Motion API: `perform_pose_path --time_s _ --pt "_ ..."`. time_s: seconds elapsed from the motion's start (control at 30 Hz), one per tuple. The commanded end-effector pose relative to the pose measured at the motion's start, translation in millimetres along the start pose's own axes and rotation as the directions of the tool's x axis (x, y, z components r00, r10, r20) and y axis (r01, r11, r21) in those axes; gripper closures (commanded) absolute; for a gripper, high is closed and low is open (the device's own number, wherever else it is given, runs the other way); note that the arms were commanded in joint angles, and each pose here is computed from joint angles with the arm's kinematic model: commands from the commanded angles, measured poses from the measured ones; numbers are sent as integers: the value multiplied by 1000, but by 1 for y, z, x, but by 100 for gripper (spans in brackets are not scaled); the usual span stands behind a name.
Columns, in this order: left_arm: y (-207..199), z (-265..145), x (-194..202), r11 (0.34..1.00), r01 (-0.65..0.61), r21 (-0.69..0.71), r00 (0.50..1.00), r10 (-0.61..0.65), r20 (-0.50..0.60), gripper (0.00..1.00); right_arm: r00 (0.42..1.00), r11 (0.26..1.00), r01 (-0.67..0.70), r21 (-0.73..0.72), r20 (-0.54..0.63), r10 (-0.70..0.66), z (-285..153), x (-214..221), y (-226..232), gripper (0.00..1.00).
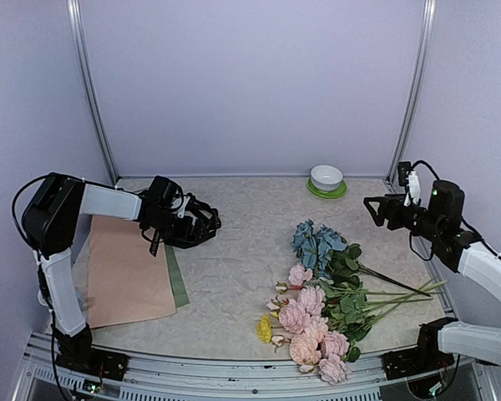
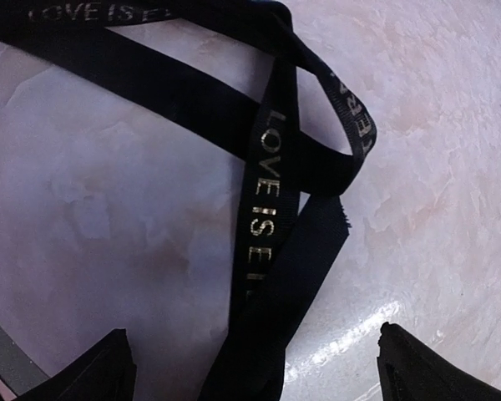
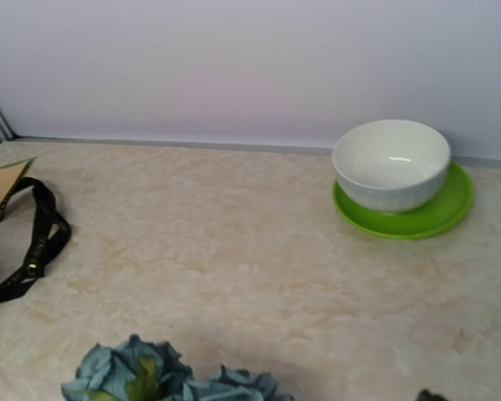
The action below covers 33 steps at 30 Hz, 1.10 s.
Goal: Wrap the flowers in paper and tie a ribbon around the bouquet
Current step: Move the ribbon to the center of the board.
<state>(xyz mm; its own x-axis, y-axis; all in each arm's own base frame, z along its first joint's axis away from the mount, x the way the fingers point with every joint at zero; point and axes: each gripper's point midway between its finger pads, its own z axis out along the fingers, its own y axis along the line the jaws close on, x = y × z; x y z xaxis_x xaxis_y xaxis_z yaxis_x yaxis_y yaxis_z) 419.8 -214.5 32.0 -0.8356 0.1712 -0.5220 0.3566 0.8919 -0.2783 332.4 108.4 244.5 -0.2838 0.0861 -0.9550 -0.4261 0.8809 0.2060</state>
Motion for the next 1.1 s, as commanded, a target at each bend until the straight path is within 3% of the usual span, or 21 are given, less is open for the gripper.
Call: perform_pose_path --time_s 0.0,0.1,0.23,0.37,0.57,0.67,0.7,0.8,0.87,0.97,1.07 --pt "-11 16 29 999 -1 36 994 4 -105 2 1000 999 -9 32 -30 10 -11 5 0 16" --pt "-22 21 38 998 -45 41 989 50 -139 6 1000 1000 -14 28 -10 15 -16 -1 3 17" --pt "-53 35 52 982 -97 160 974 126 -189 30 999 999 -44 21 1 44 -19 -4 6 20" --pt "-101 43 41 926 -227 301 947 283 -155 28 998 997 -59 -53 -3 58 -17 -7 21 22" --pt "-217 45 -3 734 -325 596 903 429 -35 31 997 992 -72 -108 -37 68 -8 -10 45 25" --pt "-282 12 -7 577 -451 681 842 527 111 29 996 992 -71 -107 -65 64 -1 -10 55 25" --pt "-293 -1 -9 554 -487 675 829 537 157 26 994 992 -76 -101 -82 67 1 -9 57 25" --pt "-295 -46 -25 586 -561 584 813 521 259 19 989 994 -71 -84 -134 59 13 -8 64 27" --pt "-276 -71 -43 669 -563 484 825 483 293 14 984 995 -59 -86 -173 43 29 -5 72 27" --pt "-223 -100 -66 826 -454 334 883 367 292 11 977 993 -30 -115 -213 5 59 -7 91 27" --pt "-166 -122 -73 931 -310 192 922 246 298 11 966 995 14 -99 -256 -39 99 -3 106 27"
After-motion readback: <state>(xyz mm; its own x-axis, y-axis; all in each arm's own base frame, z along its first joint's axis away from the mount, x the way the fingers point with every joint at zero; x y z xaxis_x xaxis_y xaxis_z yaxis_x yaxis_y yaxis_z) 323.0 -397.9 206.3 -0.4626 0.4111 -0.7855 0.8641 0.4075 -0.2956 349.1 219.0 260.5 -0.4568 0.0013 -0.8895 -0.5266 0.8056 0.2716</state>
